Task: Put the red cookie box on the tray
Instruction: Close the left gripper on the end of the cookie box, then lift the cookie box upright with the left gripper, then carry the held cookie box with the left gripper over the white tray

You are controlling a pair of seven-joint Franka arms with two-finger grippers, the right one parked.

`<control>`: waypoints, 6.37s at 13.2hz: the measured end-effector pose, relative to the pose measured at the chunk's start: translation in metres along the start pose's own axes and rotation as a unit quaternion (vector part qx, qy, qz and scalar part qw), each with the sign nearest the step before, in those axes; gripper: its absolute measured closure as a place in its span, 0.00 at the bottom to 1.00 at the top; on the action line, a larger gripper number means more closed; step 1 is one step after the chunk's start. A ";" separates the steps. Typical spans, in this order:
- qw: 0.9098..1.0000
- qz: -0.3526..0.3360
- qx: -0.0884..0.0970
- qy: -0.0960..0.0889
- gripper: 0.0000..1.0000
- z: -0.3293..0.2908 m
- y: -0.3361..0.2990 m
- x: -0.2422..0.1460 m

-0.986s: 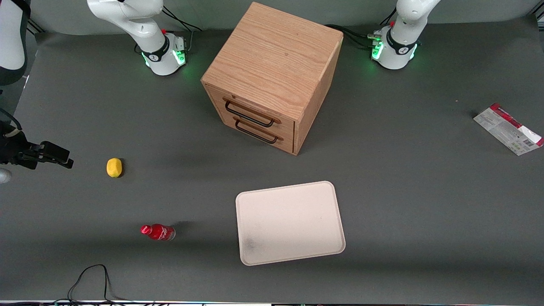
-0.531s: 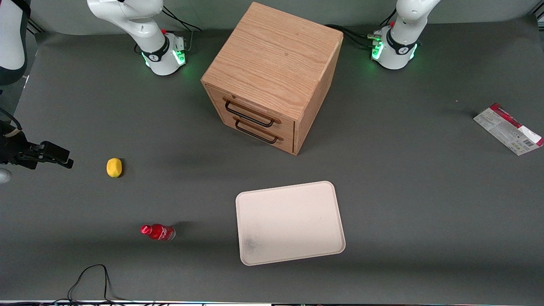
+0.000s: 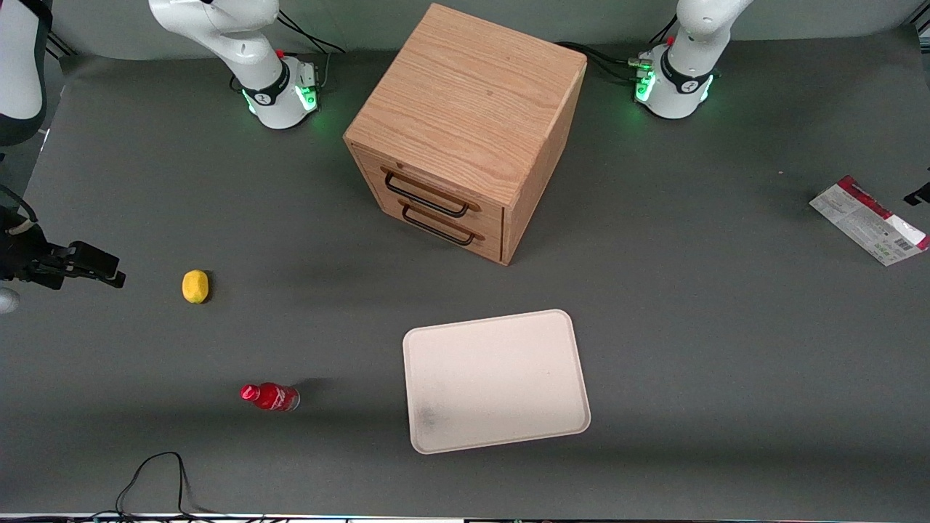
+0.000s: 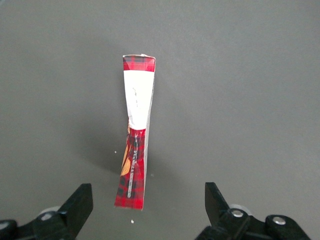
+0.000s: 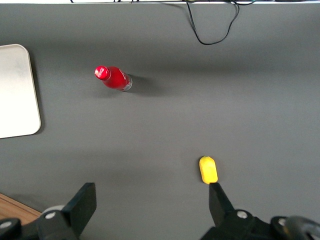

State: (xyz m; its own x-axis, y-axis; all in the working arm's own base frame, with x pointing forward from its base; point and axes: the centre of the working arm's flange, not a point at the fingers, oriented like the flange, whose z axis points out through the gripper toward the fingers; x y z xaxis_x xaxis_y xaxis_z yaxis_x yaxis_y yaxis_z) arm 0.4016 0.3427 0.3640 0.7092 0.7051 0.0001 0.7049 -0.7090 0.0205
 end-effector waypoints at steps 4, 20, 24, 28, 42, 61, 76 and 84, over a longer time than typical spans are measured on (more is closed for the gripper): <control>1.000 -0.002 -0.003 0.018 0.00 0.041 -0.001 0.005; 1.000 0.023 -0.003 0.018 0.07 0.134 -0.013 0.006; 1.000 0.024 -0.003 0.012 0.56 0.129 -0.014 0.007; 1.000 0.025 -0.003 0.013 0.95 0.126 -0.013 0.007; 0.979 0.198 0.050 -0.023 0.96 -0.131 0.064 -0.009; 0.883 0.469 0.026 -0.019 0.96 -0.239 0.373 -0.179; 0.935 0.355 -0.016 0.000 0.96 -0.146 0.649 -0.308; 0.945 0.328 -0.010 0.012 0.96 -0.092 0.677 -0.305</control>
State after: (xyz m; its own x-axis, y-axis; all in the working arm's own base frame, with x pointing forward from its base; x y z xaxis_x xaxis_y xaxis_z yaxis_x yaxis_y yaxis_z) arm 0.6614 -0.3510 0.4695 0.9924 0.1149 0.0430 0.1138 -0.9931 0.0276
